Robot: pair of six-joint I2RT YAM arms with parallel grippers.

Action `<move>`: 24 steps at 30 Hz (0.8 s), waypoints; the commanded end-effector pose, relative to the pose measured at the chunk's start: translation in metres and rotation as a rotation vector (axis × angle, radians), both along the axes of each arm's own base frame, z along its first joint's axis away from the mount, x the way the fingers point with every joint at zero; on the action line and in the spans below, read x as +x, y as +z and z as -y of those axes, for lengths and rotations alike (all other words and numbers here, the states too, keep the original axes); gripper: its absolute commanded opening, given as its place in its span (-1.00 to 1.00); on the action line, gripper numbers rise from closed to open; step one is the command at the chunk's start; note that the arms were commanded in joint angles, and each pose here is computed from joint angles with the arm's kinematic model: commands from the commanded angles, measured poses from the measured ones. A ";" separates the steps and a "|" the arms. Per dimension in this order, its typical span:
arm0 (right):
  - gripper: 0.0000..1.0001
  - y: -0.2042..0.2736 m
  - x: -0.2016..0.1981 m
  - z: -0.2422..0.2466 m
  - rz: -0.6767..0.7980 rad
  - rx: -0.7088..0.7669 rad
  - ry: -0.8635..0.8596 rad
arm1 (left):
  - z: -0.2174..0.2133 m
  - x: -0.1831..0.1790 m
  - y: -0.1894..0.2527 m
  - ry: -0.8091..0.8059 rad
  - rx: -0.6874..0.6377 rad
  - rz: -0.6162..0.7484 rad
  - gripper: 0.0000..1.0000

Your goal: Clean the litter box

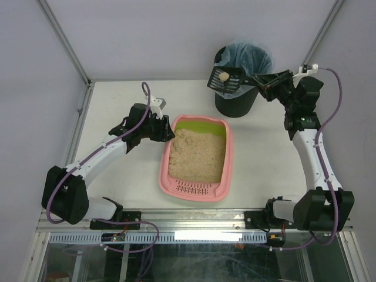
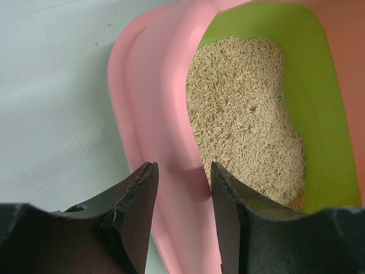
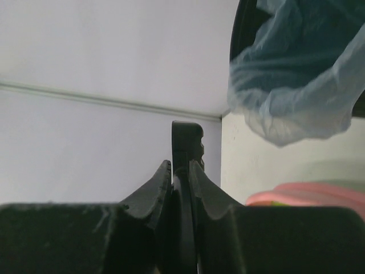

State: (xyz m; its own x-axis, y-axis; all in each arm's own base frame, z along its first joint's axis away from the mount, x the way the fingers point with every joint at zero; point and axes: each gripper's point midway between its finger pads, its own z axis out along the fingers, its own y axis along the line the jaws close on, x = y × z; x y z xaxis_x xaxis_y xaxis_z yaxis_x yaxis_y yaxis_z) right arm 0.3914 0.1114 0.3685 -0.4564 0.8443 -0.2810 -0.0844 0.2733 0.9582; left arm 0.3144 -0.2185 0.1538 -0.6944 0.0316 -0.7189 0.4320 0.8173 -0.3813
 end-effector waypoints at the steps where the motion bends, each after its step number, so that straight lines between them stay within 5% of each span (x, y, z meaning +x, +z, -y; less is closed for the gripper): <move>1: -1.00 0.033 0.025 0.040 0.072 -0.001 -0.153 | 0.002 0.008 0.018 -0.011 -0.018 0.041 -0.13; 9: -1.00 0.040 0.072 0.102 0.109 -0.079 -0.407 | 0.008 0.003 0.017 -0.048 -0.040 0.024 -0.14; 24: -1.00 0.072 0.109 0.115 0.481 -0.859 -0.412 | 0.014 -0.004 0.018 -0.108 -0.053 0.018 -0.06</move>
State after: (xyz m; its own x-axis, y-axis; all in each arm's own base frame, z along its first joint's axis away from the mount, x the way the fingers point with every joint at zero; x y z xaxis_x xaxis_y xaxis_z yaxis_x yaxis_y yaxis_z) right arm 0.4992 -0.0065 0.3875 -0.0327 0.6335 -0.7730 -0.0566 0.7710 0.6343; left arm 0.3022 -0.2258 0.1507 -0.7180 0.0662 -0.6929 0.4719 0.7781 -0.4146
